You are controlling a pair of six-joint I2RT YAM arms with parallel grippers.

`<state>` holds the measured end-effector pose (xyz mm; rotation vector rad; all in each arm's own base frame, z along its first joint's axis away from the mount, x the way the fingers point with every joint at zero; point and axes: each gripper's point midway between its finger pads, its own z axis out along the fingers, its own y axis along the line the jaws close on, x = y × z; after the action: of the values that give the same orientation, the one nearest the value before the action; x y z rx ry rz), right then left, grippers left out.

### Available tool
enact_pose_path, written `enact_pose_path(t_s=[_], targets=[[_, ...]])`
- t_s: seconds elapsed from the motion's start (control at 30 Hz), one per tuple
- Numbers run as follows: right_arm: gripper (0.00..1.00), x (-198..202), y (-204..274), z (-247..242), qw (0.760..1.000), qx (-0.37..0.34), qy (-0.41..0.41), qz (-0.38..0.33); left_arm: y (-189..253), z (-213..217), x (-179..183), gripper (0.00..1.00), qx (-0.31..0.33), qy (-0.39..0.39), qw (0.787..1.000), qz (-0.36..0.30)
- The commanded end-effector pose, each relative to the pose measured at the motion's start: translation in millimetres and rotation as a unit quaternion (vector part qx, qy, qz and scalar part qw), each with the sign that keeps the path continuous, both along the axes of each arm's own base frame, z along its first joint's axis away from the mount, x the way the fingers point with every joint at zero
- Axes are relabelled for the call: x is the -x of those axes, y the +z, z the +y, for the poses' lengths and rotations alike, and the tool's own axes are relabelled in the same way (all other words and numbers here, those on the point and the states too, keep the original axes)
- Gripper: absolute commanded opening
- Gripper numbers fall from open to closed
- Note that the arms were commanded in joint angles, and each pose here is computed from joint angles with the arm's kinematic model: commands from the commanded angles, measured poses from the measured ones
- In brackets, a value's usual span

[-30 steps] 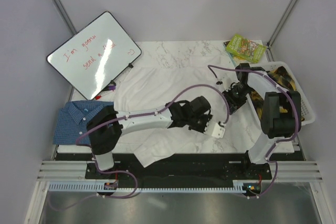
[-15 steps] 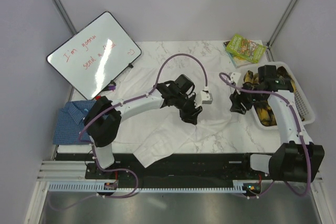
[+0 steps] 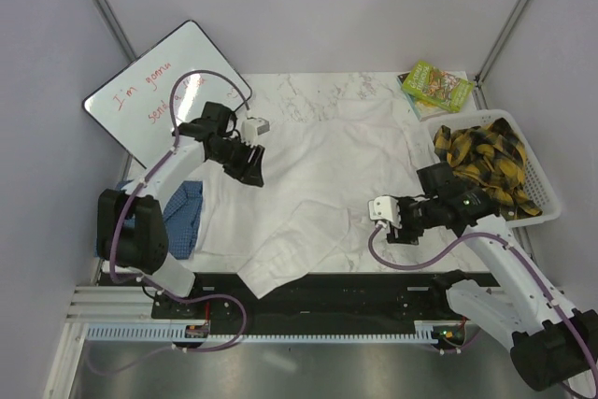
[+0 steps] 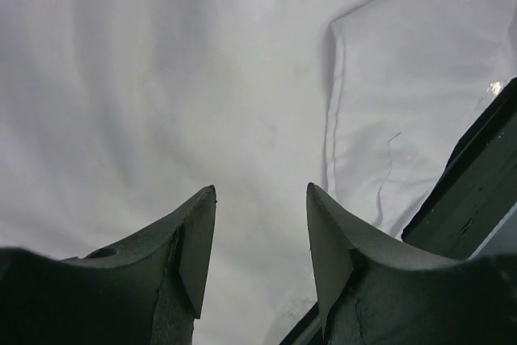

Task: Fold and stack the long sleeve shirts
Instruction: Flatten the shirt out

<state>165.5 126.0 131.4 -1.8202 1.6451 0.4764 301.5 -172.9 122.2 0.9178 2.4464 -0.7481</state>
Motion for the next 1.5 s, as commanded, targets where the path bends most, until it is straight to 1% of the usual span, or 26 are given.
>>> enact_pose_path(t_s=[0.0,0.13,0.23,0.27,0.33,0.37,0.43,0.47,0.53,0.57,0.7,0.73,0.8,0.9,0.93,1.03,1.1,1.13,1.17,1.2,1.23,1.3,1.33,1.37,1.4,1.47], targets=[[0.63,-18,-1,18,0.999,-0.002,-0.006,-0.04,-7,44,21,0.56,-0.06,0.01,0.998,0.003],[0.58,-26,-12,29,0.998,0.022,-0.007,-0.052,-14,65,20,0.56,-0.073,0.036,0.997,0.007],[0.46,-32,-20,33,0.998,0.035,-0.013,-0.052,-19,76,19,0.56,-0.086,0.048,0.995,0.01],[0.38,-35,-24,33,0.998,0.042,-0.018,-0.049,-22,80,19,0.56,-0.095,0.049,0.994,0.01],[0.29,-38,-25,31,0.997,0.053,-0.019,-0.052,-28,85,18,0.56,-0.106,0.053,0.993,0.015],[0.17,-35,-27,26,0.996,0.067,-0.02,-0.048,-31,88,18,0.56,-0.112,0.057,0.992,0.018],[0.08,-31,-25,22,0.996,0.076,-0.004,-0.053,-38,91,16,0.56,-0.118,0.057,0.991,0.025],[0.0,-21,-24,17,0.996,0.082,0.004,-0.045,-40,93,15,0.56,-0.123,0.058,0.99,0.027],[0.0,-15,-19,11,0.994,0.092,0.021,-0.055,-45,95,12,0.54,-0.129,0.057,0.99,0.025],[0.0,-5,-22,2,0.993,0.111,0.029,-0.04,-53,98,12,0.53,-0.14,0.054,0.988,0.029],[0.0,20,-20,-13,0.988,0.138,0.071,-0.02,-76,111,11,0.32,-0.178,0.05,0.982,0.04],[0.0,30,-21,-18,0.985,0.145,0.094,-0.016,-80,113,8,0.29,-0.185,0.051,0.981,0.036],[0.0,41,-23,-23,0.981,0.152,0.118,-0.007,-95,123,8,0.26,-0.212,0.053,0.975,0.048],[0.0,54,-31,-38,0.969,0.189,0.16,0.016,-108,135,0,0.2,-0.24,0.062,0.967,0.052],[0.0,63,-34,-49,0.961,0.213,0.172,0.035,-111,138,-2,0.19,-0.246,0.065,0.966,0.052],[0.0,73,-34,-59,0.949,0.231,0.211,0.042,-116,146,-11,0.15,-0.257,0.078,0.962,0.058],[0.0,74,-31,-59,0.946,0.228,0.229,0.029,-117,147,-17,0.14,-0.258,0.086,0.96,0.06],[0.01,73,-30,-60,0.946,0.228,0.231,0.019,-117,147,-19,0.14,-0.257,0.091,0.96,0.061],[0.08,70,-29,-59,0.947,0.227,0.228,0.01,-116,144,-23,0.13,-0.251,0.092,0.962,0.06],[0.18,65,-24,-57,0.953,0.224,0.205,0.005,-115,142,-23,0.13,-0.247,0.09,0.963,0.062],[0.37,56,-19,-52,0.958,0.219,0.188,-0.01,-112,139,-24,0.14,-0.237,0.09,0.965,0.061],[0.5,44,1,-43,0.967,0.201,0.156,-0.026,-105,132,-23,0.19,-0.219,0.085,0.97,0.059],[0.62,39,9,-38,0.974,0.188,0.121,-0.024,-94,125,-25,0.22,-0.199,0.079,0.976,0.047],[0.63,36,16,-34,0.978,0.176,0.11,-0.025,-87,121,-26,0.31,-0.185,0.076,0.979,0.04],[0.64,30,28,-30,0.981,0.164,0.099,-0.036,-79,115,-21,0.36,-0.168,0.068,0.982,0.044],[0.66,18,38,-22,0.988,0.138,0.051,-0.039,-57,104,-25,0.45,-0.136,0.064,0.988,0.016]])
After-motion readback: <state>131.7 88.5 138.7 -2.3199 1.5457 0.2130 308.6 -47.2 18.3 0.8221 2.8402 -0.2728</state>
